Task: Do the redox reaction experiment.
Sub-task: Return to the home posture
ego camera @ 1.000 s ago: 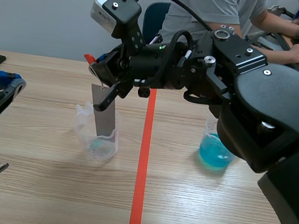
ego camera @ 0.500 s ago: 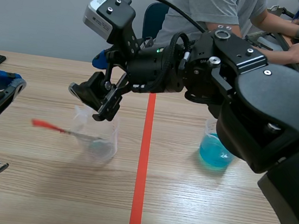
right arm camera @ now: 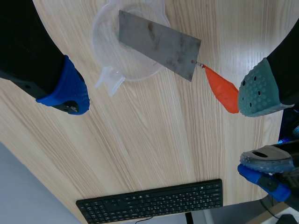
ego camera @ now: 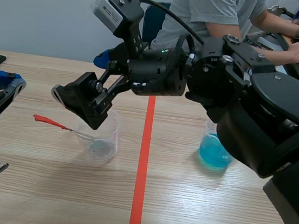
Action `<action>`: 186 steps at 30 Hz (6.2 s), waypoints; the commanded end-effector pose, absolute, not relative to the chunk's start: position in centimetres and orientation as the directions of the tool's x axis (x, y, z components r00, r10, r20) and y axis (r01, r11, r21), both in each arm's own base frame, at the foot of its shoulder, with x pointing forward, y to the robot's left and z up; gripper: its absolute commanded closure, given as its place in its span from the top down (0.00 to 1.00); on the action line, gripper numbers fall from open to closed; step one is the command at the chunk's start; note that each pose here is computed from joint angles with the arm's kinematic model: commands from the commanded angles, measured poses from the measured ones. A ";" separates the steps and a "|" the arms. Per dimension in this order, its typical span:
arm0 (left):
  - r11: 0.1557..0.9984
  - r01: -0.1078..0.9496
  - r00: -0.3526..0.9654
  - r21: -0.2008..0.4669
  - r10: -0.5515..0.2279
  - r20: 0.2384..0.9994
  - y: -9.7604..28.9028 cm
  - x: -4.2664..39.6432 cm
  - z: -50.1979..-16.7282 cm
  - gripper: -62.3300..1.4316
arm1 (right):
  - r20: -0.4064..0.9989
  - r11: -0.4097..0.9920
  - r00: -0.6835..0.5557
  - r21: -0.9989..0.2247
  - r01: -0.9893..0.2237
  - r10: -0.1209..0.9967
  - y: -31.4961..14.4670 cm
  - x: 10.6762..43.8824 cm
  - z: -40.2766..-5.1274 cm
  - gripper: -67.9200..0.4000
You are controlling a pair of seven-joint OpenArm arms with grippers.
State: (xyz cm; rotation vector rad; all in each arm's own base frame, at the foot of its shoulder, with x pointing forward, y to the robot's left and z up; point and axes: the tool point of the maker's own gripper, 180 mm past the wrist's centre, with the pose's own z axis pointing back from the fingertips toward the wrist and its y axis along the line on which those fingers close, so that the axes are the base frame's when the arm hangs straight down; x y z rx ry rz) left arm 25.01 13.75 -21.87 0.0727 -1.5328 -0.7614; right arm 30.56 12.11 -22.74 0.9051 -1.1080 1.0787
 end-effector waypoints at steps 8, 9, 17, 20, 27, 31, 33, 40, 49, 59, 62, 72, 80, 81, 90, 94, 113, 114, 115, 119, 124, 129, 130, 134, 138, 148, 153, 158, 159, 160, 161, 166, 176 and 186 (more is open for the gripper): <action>0.781 0.382 -0.164 0.494 -0.469 0.868 13.6 25.1 -21.0 0.07 | 0.983 0.311 0.093 0.040 -0.950 0.157 8.0 30.8 -21.3 1.00; 0.781 0.382 -0.164 0.494 -0.469 0.868 13.6 25.1 -21.0 0.07 | 0.984 0.324 0.093 0.040 -0.945 0.149 7.4 30.9 -21.1 1.00; 0.781 0.382 -0.164 0.494 -0.469 0.868 13.6 25.1 -21.0 0.07 | 0.992 0.466 0.051 -0.008 -0.885 0.113 1.5 31.7 -19.2 1.00; 0.781 0.382 -0.164 0.494 -0.469 0.868 13.6 25.1 -21.0 0.07 | 0.993 0.506 0.047 -0.016 -0.862 0.111 -0.6 31.4 -18.9 1.00; 0.781 0.382 -0.164 0.494 -0.469 0.868 13.6 25.1 -21.0 0.07 | 0.991 0.607 0.053 -0.031 -0.794 0.120 -5.3 30.1 -18.5 1.00; 0.781 0.382 -0.164 0.494 -0.469 0.868 13.6 25.1 -21.0 0.07 | 0.988 0.655 0.068 -0.038 -0.754 0.136 -7.4 29.1 -18.5 1.00; 0.781 0.380 -0.163 0.496 -0.471 0.867 13.7 25.1 -21.0 0.07 | 0.987 0.670 0.077 -0.038 -0.741 0.141 -8.2 28.5 -18.6 1.00; 0.783 0.366 -0.093 0.503 -0.507 0.857 14.6 25.2 -22.2 0.07 | 0.984 0.711 0.102 -0.034 -0.703 0.148 -9.8 25.8 -18.3 1.00; 0.784 0.299 -0.055 0.543 -0.554 0.831 17.6 24.2 -22.2 0.07 | 0.979 0.757 0.124 -0.045 -0.652 0.164 -12.2 23.0 -17.6 1.00; 0.778 0.312 -0.035 0.545 -0.564 0.825 18.2 22.9 -22.8 0.07 | 0.978 0.787 0.123 -0.056 -0.614 0.166 -14.1 22.3 -16.9 1.00; 0.778 0.312 -0.035 0.545 -0.565 0.825 18.2 22.9 -22.8 0.07 | 0.975 0.788 0.133 -0.060 -0.612 0.177 -14.2 22.3 -17.1 1.00; 0.778 0.312 -0.025 0.546 -0.567 0.823 18.3 22.9 -22.9 0.07 | 0.974 0.788 0.136 -0.061 -0.612 0.181 -14.2 22.3 -17.1 1.00; 0.753 0.346 -0.060 0.560 -0.578 0.814 17.6 23.2 -22.7 0.07 | 0.976 0.788 0.129 -0.062 -0.613 0.178 -14.2 22.3 -17.0 1.00; 0.753 0.346 -0.064 0.559 -0.575 0.815 17.5 23.2 -22.6 0.07 | 0.975 0.788 0.130 -0.062 -0.613 0.178 -14.2 22.3 -17.0 1.00; 0.727 0.395 -0.082 0.562 -0.581 0.810 16.6 22.8 -23.0 0.07 | 0.975 0.788 0.132 -0.062 -0.613 0.180 -14.2 22.3 -17.1 1.00; 0.725 0.396 -0.087 0.563 -0.581 0.809 16.6 22.8 -22.9 0.19 | 0.975 0.788 0.132 -0.062 -0.613 0.180 -14.2 22.3 -17.1 1.00; 0.732 0.409 -0.136 0.545 -0.541 0.830 15.9 21.5 -22.4 1.00 | 0.974 0.787 0.133 -0.062 -0.613 0.181 -14.2 22.3 -17.1 1.00; 0.731 0.418 -0.145 0.540 -0.533 0.834 15.7 21.1 -22.3 1.00 | 0.974 0.787 0.133 -0.062 -0.613 0.181 -14.2 22.3 -17.1 1.00; 0.730 0.422 -0.158 0.538 -0.525 0.837 15.5 20.9 -22.2 1.00 | 0.974 0.787 0.134 -0.062 -0.613 0.181 -14.2 22.3 -17.1 1.00; 0.727 0.412 -0.180 0.549 -0.525 0.832 15.8 20.8 -21.6 1.00 | 0.974 0.787 0.135 -0.062 -0.613 0.182 -14.2 22.3 -17.1 1.00; 0.722 0.391 -0.191 0.570 -0.542 0.818 16.4 21.2 -21.1 1.00 | 0.974 0.787 0.135 -0.062 -0.613 0.182 -14.2 22.3 -17.1 1.00; 0.725 0.391 -0.201 0.568 -0.535 0.821 16.4 22.0 -20.6 1.00 | 0.974 0.787 0.135 -0.062 -0.613 0.182 -14.2 22.3 -17.1 1.00; 0.724 0.395 -0.206 0.565 -0.530 0.823 16.2 22.1 -20.5 1.00 | 0.974 0.787 0.135 -0.062 -0.613 0.182 -14.2 22.3 -17.1 1.00; 0.717 0.428 -0.205 0.550 -0.516 0.832 15.7 22.3 -20.6 1.00 | 0.974 0.787 0.135 -0.062 -0.613 0.182 -14.2 22.3 -17.1 1.00; 0.714 0.435 -0.181 0.548 -0.527 0.830 15.7 22.5 -20.9 1.00 | 0.974 0.787 0.135 -0.062 -0.613 0.182 -14.2 22.3 -17.1 1.00; 0.697 0.434 -0.139 0.571 -0.574 0.807 14.2 23.3 -19.3 1.00 | 0.974 0.787 0.135 -0.062 -0.613 0.182 -14.2 22.3 -17.1 1.00; 0.696 0.436 -0.139 0.571 -0.575 0.806 14.1 23.3 -19.2 1.00 | 0.974 0.787 0.135 -0.062 -0.613 0.182 -14.2 22.3 -17.1 1.00; 0.695 0.436 -0.138 0.571 -0.575 0.806 14.1 23.3 -19.2 1.00 | 0.974 0.787 0.136 -0.062 -0.613 0.183 -14.2 22.3 -17.1 1.00; 0.695 0.436 -0.138 0.571 -0.575 0.806 14.1 23.3 -19.2 1.00 | 0.974 0.787 0.136 -0.062 -0.613 0.183 -14.2 22.3 -17.1 1.00; 0.695 0.436 -0.138 0.571 -0.576 0.806 14.1 23.3 -19.3 1.00 | 0.974 0.787 0.136 -0.062 -0.613 0.183 -14.2 22.3 -17.1 1.00; 0.695 0.436 -0.138 0.572 -0.576 0.806 14.1 23.3 -19.3 1.00 | 0.974 0.787 0.136 -0.062 -0.613 0.183 -14.2 22.3 -17.1 1.00; 0.693 0.436 -0.136 0.574 -0.580 0.803 14.2 23.3 -19.3 1.00 | 0.974 0.787 0.136 -0.062 -0.613 0.183 -14.2 22.3 -17.1 1.00; 0.693 0.436 -0.136 0.574 -0.580 0.803 14.2 23.3 -19.3 1.00 | 0.973 0.787 0.140 -0.062 -0.613 0.186 -14.2 22.3 -17.2 1.00; 0.694 0.436 -0.136 0.573 -0.579 0.804 14.2 23.3 -19.3 1.00 | 0.970 0.787 0.147 -0.062 -0.613 0.192 -14.2 22.3 -17.4 1.00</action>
